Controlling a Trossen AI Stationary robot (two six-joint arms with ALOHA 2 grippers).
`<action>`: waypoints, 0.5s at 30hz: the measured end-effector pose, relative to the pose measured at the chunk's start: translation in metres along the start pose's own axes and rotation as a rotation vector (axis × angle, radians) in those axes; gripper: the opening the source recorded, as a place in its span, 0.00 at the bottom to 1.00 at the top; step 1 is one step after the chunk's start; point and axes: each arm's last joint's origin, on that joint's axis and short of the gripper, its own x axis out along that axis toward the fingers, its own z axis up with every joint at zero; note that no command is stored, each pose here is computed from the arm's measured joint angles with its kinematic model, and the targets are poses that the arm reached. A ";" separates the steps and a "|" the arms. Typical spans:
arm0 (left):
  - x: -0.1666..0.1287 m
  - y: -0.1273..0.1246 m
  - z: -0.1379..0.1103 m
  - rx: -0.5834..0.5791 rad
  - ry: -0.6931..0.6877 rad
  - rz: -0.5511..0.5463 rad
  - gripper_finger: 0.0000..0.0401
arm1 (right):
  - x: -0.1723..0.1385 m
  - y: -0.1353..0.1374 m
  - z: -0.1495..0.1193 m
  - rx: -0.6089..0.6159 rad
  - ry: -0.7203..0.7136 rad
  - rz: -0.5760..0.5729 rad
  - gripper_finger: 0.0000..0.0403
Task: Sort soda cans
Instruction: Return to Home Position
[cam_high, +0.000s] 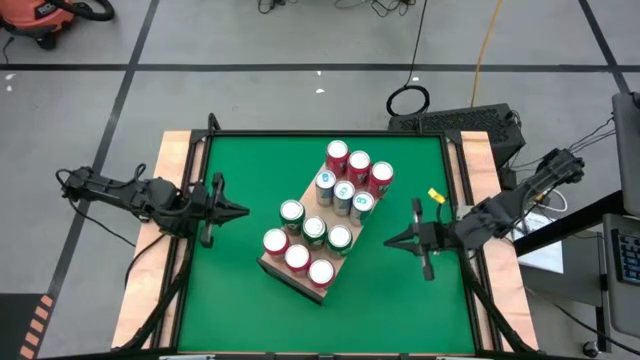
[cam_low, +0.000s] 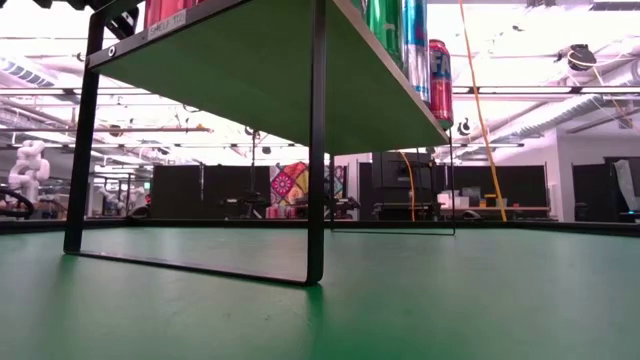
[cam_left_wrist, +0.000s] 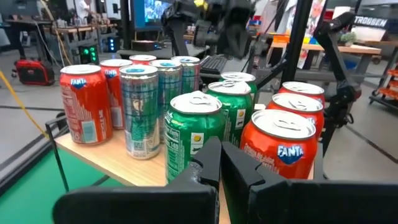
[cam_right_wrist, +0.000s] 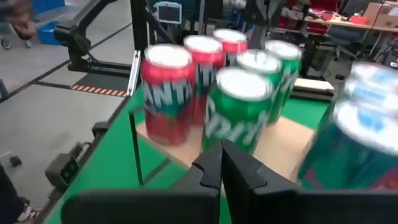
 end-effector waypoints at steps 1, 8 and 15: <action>0.000 0.000 0.000 0.004 0.001 0.001 0.03 | 0.001 -0.001 -0.011 0.005 -0.011 0.001 0.00; 0.002 0.000 -0.001 0.030 0.012 0.026 0.03 | -0.003 -0.004 -0.069 0.035 -0.095 0.027 0.00; 0.007 -0.001 -0.003 0.037 0.025 0.023 0.03 | 0.000 -0.003 -0.109 0.030 -0.107 0.040 0.00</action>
